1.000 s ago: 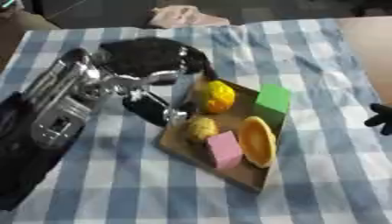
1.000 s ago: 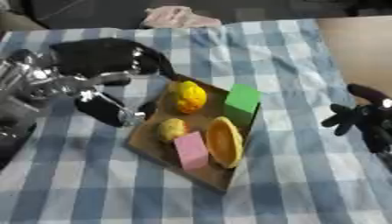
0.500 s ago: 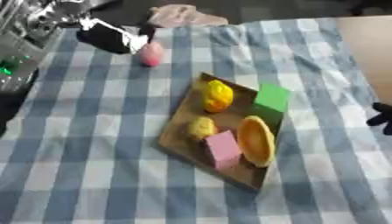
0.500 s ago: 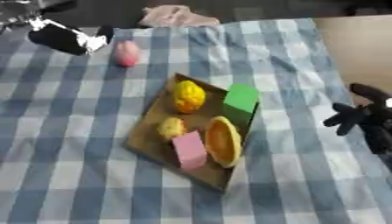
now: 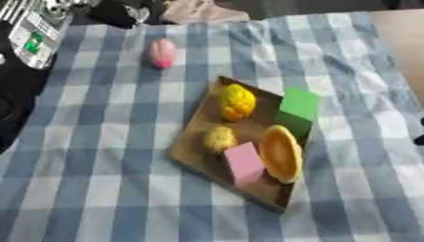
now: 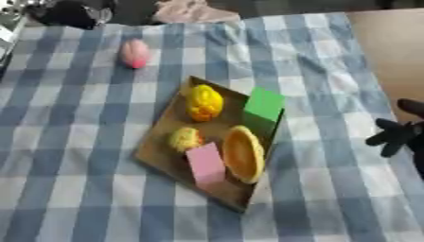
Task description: Pick up objects on the table and place them in the box.
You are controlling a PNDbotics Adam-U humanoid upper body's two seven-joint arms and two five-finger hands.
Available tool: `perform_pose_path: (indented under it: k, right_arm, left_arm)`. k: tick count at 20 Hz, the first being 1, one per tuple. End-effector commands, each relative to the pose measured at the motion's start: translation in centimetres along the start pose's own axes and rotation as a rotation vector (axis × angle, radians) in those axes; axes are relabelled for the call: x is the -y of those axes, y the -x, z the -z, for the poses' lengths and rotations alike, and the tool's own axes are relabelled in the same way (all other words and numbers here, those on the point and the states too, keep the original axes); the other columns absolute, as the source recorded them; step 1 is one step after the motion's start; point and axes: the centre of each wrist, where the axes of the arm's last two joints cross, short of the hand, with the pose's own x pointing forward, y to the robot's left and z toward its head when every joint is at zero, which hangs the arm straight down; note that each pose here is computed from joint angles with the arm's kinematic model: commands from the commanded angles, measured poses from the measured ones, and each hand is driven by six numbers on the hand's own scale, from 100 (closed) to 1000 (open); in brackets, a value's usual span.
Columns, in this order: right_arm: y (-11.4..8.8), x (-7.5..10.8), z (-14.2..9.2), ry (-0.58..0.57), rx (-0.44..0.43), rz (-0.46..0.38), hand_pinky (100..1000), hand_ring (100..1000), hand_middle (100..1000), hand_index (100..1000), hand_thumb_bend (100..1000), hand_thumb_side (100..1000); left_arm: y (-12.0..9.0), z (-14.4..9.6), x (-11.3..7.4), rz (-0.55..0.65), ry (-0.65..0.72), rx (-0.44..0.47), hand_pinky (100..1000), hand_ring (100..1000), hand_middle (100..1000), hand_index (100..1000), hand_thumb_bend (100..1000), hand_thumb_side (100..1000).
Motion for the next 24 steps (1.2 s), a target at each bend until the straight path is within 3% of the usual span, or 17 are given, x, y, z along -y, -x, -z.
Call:
perform_pose_path:
  k: [1,11,14,19,24]
  right_arm:
    - [-0.7,0.6,0.4,-0.032,0.01,-0.041,983,716,526,965,100,530]
    - [-0.7,0.5,0.9,-0.046,0.016,-0.049,984,715,525,966,100,528]
    - [-0.7,0.5,0.9,-0.048,0.013,-0.049,985,716,525,966,100,528]
    - [-0.7,0.4,0.8,-0.052,0.008,-0.046,985,715,525,966,100,527]
    - [-0.6,0.4,0.7,-0.052,0.001,-0.043,986,715,525,966,100,526]
  left_arm:
    - [0.9,0.3,-1.0,0.007,-0.008,-0.043,895,863,839,961,100,523]
    - [1.6,1.2,0.6,0.007,0.067,-0.085,902,875,835,953,191,601]
    - [1.7,1.1,0.5,0.004,0.085,-0.078,902,876,833,953,195,643]
    - [1.8,0.9,0.0,-0.028,0.111,-0.05,905,881,833,956,266,799]
    - [2.1,0.6,-0.3,-0.009,0.159,-0.046,914,890,835,956,349,818]
